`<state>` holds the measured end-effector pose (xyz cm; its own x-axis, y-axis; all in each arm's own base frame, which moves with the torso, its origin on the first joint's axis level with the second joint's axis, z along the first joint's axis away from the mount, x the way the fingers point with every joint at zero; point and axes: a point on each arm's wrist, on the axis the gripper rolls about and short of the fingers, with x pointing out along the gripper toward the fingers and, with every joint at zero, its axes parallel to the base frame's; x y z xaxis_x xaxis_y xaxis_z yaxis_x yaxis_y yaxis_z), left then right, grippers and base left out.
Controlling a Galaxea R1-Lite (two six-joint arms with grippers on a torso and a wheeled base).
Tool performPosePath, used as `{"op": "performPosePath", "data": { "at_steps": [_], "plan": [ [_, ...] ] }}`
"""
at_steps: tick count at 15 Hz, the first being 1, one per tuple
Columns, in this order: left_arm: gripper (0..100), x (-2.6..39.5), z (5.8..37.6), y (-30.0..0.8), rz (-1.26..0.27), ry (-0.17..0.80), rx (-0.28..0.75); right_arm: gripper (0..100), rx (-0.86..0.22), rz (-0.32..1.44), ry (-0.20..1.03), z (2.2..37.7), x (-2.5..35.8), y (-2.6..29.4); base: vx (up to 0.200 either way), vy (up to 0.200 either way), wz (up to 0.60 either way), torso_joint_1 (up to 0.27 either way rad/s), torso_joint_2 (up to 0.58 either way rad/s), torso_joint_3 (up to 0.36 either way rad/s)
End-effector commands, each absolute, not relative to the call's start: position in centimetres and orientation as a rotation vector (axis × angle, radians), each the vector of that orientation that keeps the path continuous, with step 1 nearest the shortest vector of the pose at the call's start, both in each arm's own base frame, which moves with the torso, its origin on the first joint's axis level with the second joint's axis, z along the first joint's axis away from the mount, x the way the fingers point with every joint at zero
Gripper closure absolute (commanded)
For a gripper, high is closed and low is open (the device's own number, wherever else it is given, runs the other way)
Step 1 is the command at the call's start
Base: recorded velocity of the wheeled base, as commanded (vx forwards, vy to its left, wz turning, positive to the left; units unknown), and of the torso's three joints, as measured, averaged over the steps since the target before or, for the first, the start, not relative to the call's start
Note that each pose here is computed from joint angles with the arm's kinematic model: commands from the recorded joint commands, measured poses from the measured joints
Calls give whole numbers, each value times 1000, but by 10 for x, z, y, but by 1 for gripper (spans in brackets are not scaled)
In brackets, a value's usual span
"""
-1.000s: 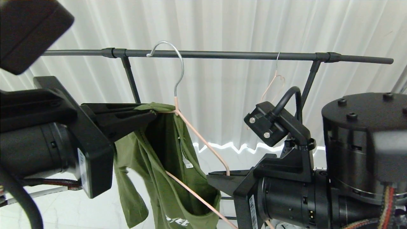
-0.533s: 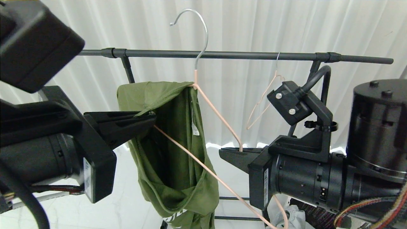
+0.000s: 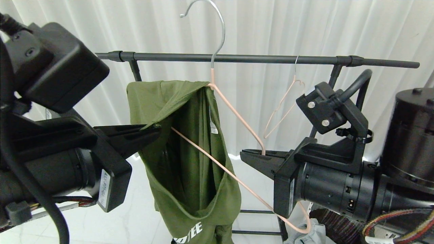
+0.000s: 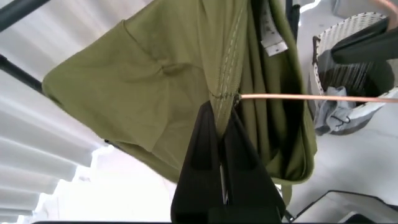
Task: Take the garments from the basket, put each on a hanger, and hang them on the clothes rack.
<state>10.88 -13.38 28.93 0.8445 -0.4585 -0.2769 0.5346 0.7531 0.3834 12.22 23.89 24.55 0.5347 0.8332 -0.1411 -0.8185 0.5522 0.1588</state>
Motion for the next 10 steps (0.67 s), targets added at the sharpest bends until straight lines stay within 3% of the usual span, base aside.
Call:
{"op": "performPosePath", "data": {
  "at_steps": [1, 3, 4, 10],
  "plan": [
    [100, 109, 287, -134, -544, 178, 475, 100, 76, 986, 193, 248, 122, 238, 0, 0, 0, 0, 0, 0],
    [100, 110, 284, -134, -542, 187, 482, 100, 67, 989, 171, 249, 122, 238, 0, 0, 0, 0, 0, 0],
    [0, 111, 281, -132, -532, 196, 485, 100, 62, 991, 159, 250, 122, 238, 0, 0, 0, 0, 0, 0],
    [0, 107, 276, -116, -492, 201, 475, 100, 8, 956, 108, 253, 124, 228, 0, 0, 0, 0, 0, 0]
  ]
}}
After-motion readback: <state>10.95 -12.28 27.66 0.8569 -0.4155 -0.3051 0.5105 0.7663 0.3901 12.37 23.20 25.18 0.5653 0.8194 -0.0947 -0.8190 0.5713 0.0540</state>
